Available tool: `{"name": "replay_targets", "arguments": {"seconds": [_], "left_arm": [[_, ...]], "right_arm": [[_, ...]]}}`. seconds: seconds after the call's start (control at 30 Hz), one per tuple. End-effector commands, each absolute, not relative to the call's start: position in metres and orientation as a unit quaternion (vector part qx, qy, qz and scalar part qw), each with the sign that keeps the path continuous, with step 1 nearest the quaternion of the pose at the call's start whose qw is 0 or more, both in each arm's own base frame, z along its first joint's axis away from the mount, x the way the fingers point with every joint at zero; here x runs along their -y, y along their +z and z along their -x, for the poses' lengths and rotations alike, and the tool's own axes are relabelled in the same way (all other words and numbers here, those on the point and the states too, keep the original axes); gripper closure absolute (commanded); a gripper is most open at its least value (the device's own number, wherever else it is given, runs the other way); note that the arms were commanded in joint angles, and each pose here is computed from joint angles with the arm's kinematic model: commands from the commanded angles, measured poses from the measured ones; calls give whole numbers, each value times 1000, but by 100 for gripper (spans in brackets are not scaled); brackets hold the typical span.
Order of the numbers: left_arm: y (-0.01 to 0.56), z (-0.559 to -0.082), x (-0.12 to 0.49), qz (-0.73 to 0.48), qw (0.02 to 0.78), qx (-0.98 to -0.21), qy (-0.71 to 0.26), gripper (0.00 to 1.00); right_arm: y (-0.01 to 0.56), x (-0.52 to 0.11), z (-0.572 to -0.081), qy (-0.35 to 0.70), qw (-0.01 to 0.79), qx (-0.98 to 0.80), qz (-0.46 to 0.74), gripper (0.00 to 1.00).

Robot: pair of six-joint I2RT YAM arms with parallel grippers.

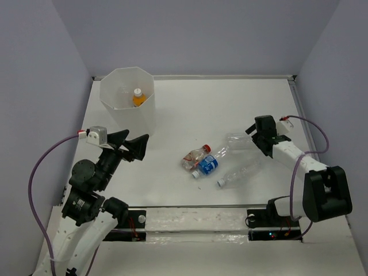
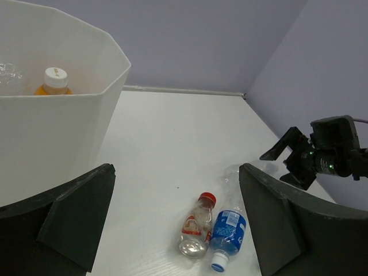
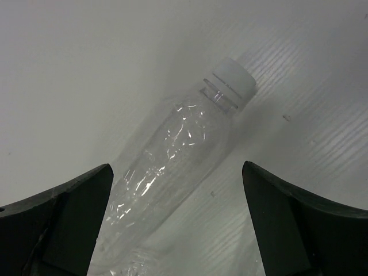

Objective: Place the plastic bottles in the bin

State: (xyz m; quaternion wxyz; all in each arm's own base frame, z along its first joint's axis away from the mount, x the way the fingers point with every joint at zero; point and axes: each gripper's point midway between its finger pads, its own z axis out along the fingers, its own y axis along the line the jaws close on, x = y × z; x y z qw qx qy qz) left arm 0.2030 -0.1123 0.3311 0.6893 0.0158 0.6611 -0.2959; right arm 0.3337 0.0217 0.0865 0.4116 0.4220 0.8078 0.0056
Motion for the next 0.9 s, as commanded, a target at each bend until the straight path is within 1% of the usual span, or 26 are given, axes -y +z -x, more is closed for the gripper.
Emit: {"name": "replay_targets", "arguments": {"seconds": [0.0,0.13,0.23,0.47,0.57,0.6,0.63,0.7,0.77,0.83,0.87], "left_arm": [[341,-204,116,-30,700,-648,-300,1],[341,-205,116,-30,699,-649,-298,1],[340,-206,116,-31,698,-651,-296,1],[339,-207,114,-27,699,-653,-292,1],[340,-208,113,-26,700,-652,-290,1],[339,-208,113,-26,700,-653,-288,1],[340,-208,112,-25,701,-652,-288,1],[340,-208,111,-23,701,-652,-287,1],[340,-208,110,-22,703,-652,-285,1],[341,-208,110,-21,703,-652,-284,1],[340,-208,110,-22,703,-652,-284,1]], "right_arm": [[91,-19,-364,54,420,-768,-481,1],[84,-18,-380,72,422,-758,-492,2],[89,-24,-394,108,432,-744,-499,5],[78,-18,-413,102,432,-728,-523,14],[75,-18,-422,105,429,-727,-526,13],[73,-18,-427,103,428,-731,-521,9],[72,-19,-429,102,428,-733,-518,8],[70,-16,-433,99,427,-736,-516,9],[75,-17,-438,101,432,-735,-512,12],[80,-16,-441,102,439,-733,-510,29],[85,-14,-443,100,446,-728,-511,40]]}}
